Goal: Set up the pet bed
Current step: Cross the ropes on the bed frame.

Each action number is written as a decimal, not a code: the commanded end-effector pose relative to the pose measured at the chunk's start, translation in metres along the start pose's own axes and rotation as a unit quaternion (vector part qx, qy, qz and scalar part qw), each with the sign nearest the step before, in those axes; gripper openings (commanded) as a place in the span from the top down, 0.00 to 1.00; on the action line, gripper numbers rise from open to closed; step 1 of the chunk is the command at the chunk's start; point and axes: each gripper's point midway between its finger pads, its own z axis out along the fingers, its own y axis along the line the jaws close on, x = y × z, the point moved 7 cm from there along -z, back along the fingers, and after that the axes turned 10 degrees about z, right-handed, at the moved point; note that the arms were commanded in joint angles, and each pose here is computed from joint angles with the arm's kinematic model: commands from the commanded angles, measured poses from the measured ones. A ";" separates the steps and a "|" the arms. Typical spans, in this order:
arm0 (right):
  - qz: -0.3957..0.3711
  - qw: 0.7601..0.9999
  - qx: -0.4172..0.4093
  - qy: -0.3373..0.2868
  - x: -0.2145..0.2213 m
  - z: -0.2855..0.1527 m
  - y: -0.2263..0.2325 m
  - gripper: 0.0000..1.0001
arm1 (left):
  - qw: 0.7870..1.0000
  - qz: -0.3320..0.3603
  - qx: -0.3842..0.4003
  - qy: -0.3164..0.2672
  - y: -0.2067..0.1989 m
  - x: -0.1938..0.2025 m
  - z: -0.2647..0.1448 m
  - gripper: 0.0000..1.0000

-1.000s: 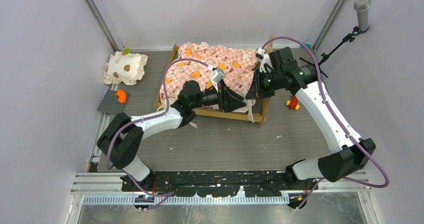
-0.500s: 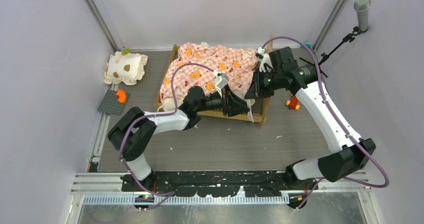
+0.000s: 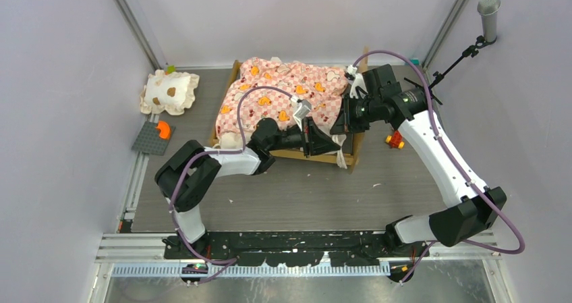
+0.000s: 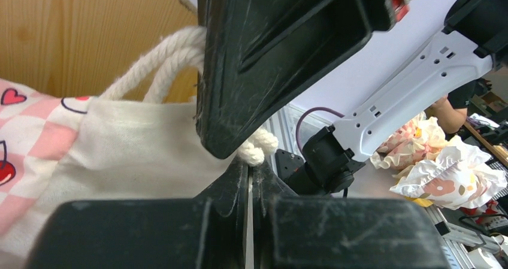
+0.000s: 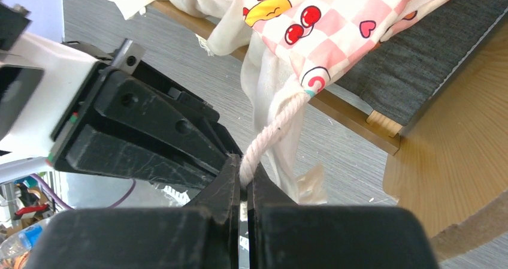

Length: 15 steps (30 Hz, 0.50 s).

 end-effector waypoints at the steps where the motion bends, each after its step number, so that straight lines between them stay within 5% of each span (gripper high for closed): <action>1: -0.006 0.999 -0.004 -0.034 0.000 -0.015 0.002 0.97 | 0.998 0.040 0.039 -0.040 -0.010 -0.025 0.008 1.00; 8: -0.008 0.999 0.000 -0.045 0.004 -0.026 0.000 0.75 | 0.999 0.031 0.031 -0.031 -0.007 -0.017 0.007 1.00; 15: -0.018 0.999 -0.019 -0.039 0.007 -0.033 0.005 0.71 | 0.999 0.032 0.035 -0.022 -0.007 -0.019 0.008 1.00</action>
